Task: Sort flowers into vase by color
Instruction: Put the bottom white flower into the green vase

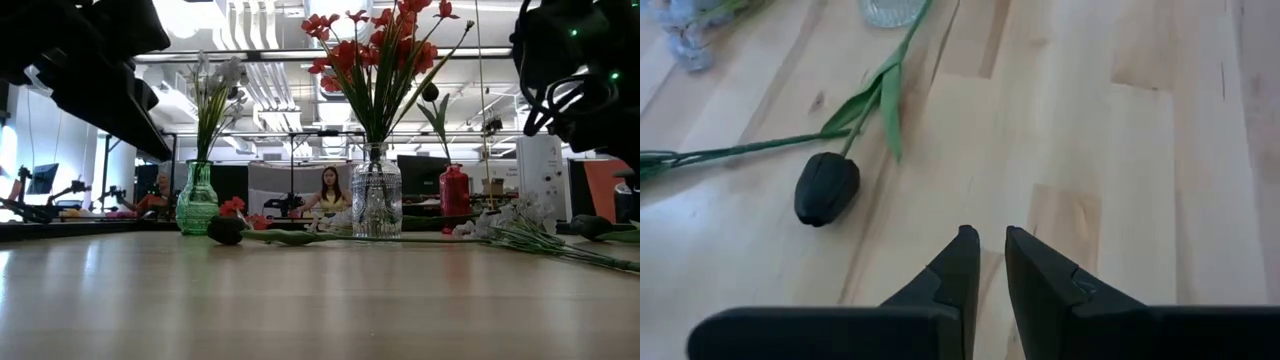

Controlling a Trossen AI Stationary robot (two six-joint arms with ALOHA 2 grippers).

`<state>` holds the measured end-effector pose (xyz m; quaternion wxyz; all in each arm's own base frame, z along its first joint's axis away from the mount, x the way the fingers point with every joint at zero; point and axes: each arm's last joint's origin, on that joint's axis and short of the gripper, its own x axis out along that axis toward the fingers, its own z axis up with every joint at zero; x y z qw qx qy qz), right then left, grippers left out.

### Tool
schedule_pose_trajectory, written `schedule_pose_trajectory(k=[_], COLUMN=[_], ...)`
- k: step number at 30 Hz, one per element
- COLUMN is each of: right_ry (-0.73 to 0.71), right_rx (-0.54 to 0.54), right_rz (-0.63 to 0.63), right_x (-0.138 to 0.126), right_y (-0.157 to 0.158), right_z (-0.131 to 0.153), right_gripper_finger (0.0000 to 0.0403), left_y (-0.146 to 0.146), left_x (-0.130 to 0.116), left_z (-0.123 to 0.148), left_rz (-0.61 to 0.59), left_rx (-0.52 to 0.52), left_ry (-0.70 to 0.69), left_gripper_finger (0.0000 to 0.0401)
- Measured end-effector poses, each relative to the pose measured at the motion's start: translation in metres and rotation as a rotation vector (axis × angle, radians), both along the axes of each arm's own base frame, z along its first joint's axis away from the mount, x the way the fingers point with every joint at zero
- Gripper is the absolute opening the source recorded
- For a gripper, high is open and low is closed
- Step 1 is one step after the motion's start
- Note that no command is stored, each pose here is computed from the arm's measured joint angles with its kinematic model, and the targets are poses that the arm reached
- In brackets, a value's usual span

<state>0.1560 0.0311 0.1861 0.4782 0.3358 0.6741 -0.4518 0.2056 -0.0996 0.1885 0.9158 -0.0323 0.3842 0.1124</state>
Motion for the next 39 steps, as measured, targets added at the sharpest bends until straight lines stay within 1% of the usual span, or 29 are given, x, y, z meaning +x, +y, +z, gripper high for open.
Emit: schedule_pose_trajectory(k=[4,11,16,20,31,39], right_ry=[0.003,0.038,-0.030,-0.012,0.096,0.142], right_rx=[0.000,0.001,0.019,0.027,0.019,0.037], right_rz=[-0.001,-0.002,-0.002,0.005,-0.012,0.011], right_x=[0.001,0.006,0.019,0.023,0.029,0.032], right_y=[0.000,0.001,0.004,0.004,0.002,-0.003], right_z=[-0.001,-0.008,-0.013,-0.016,-0.033,-0.041], right_gripper_finger=[0.0233,0.0233,0.0233,0.0233,0.0233,0.0233], left_y=[0.000,0.002,0.003,0.005,0.006,0.006], left_x=[0.000,-0.002,-0.003,-0.004,-0.005,-0.006], left_z=[0.004,0.006,0.006,0.006,0.005,0.005], left_rz=[0.000,0.024,0.042,0.059,0.057,0.056], left_rx=[0.015,0.073,0.097,0.127,0.142,0.148], left_ry=[0.013,0.033,0.032,0.030,0.047,0.058], left_gripper_finger=[0.0037,0.0037,0.0037,0.0037,0.0037,0.0037])
